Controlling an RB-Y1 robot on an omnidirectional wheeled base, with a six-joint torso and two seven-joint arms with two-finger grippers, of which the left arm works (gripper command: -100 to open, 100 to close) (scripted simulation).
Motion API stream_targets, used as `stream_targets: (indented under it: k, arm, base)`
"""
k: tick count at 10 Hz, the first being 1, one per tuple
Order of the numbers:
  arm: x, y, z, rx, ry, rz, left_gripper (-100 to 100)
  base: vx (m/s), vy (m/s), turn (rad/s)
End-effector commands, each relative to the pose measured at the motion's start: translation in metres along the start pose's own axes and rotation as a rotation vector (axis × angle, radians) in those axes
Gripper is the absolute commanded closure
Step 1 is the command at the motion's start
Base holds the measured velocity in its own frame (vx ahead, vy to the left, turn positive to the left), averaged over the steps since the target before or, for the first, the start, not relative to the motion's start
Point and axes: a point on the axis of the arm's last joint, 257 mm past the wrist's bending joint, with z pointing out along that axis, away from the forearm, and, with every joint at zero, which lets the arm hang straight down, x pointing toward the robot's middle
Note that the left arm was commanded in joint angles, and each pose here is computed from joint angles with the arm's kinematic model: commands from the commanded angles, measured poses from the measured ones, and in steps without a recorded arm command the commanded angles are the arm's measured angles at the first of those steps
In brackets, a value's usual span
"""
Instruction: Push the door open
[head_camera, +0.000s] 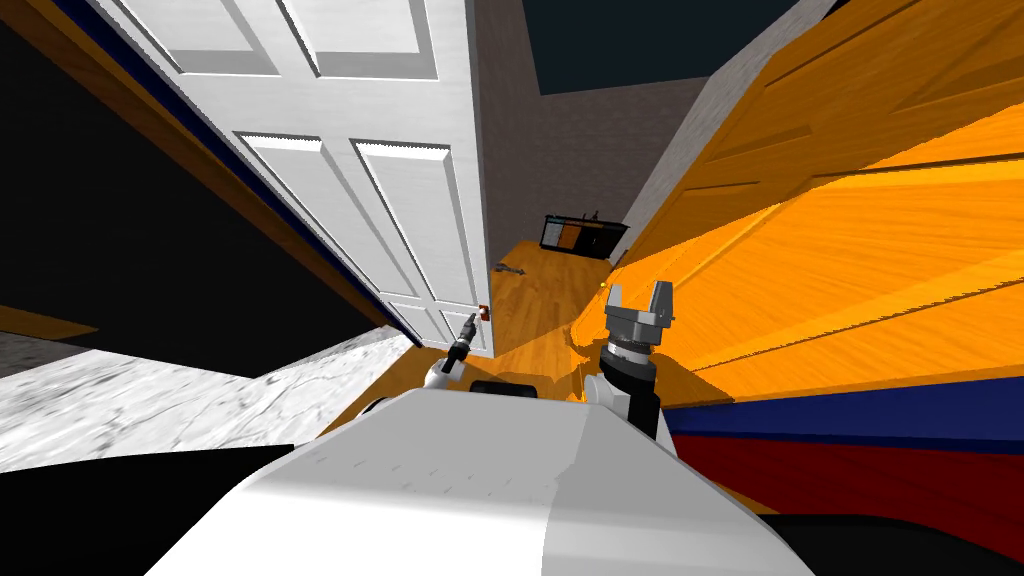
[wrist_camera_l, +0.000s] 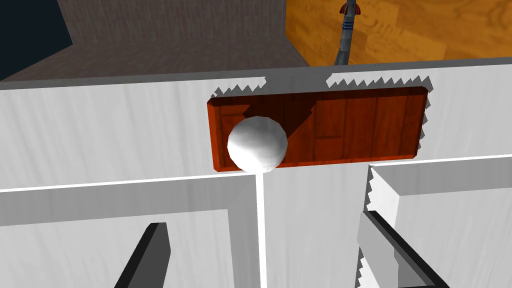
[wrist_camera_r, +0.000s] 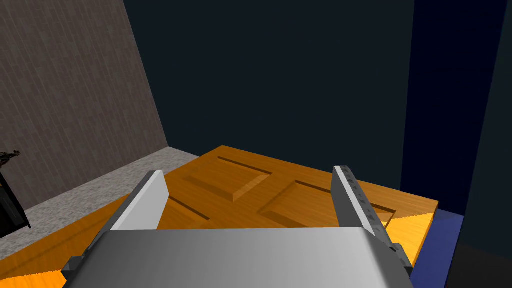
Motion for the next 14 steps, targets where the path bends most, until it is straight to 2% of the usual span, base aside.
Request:
stream_targets:
  k: [1, 5, 6, 11, 12, 14]
  arm:
    - [0.000, 0.000, -0.0011, 0.002, -0.004, -0.001, -100]
    - [0.005, 0.000, -0.0022, 0.006, -0.008, -0.011, -100]
    - [0.005, 0.000, -0.0022, 0.006, -0.008, -0.011, 100]
    - [0.005, 0.000, -0.0022, 0.006, -0.008, -0.011, 100]
    - [-0.007, 0.002, -0.0040, -0.001, -0.026, -0.003, 100]
    - [-0.007, 0.002, -0.0040, -0.001, -0.026, -0.003, 100]
  base:
    - [0.211, -0.046, -0.029]
    - [0.165, -0.028, -0.016]
    - [-0.013, -0.003, -0.006]
    - [-0.011, 0.001, -0.002]
    - [0.084, -0.054, 0.022]
    - [0.087, -0.025, 0.021]
